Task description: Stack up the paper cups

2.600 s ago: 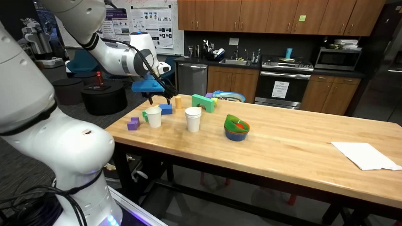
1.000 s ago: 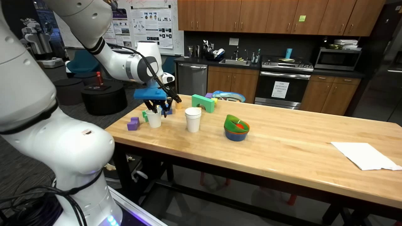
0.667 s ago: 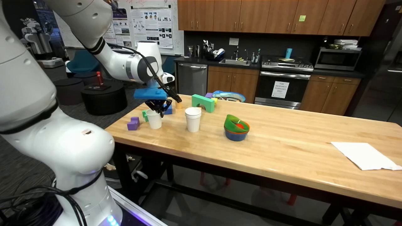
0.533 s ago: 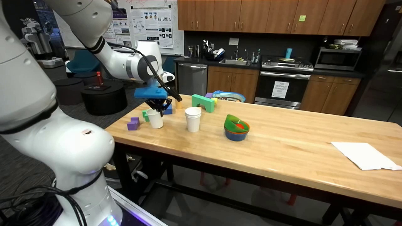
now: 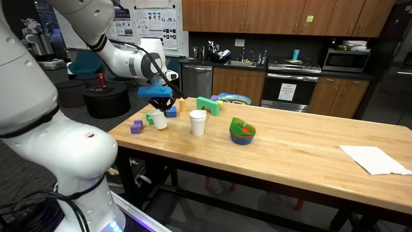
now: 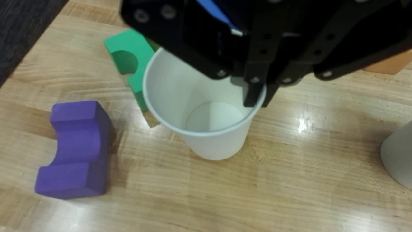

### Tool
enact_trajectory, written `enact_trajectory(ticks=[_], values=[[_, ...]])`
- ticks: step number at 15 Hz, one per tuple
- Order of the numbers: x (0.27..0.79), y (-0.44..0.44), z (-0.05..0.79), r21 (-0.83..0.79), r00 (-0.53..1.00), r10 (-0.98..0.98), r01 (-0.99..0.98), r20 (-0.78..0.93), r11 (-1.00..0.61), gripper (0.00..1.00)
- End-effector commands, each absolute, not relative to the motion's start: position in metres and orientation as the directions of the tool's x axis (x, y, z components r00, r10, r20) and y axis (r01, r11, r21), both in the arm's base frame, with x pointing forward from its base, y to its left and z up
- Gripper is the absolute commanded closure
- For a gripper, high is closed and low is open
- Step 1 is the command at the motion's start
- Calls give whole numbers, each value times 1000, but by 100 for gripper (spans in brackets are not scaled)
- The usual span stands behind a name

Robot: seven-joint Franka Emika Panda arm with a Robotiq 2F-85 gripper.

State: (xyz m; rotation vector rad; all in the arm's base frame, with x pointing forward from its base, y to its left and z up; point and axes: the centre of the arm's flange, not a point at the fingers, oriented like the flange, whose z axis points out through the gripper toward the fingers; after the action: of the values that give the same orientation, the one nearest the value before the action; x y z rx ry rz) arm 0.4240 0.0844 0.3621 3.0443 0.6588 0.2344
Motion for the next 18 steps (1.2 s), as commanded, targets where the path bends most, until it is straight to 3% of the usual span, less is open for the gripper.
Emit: enact_trajectory(ticks=[1, 18], values=[[424, 79, 394, 27, 877, 446, 449, 177, -893, 99], [446, -75, 493, 22, 892, 310, 321, 329, -947, 99]])
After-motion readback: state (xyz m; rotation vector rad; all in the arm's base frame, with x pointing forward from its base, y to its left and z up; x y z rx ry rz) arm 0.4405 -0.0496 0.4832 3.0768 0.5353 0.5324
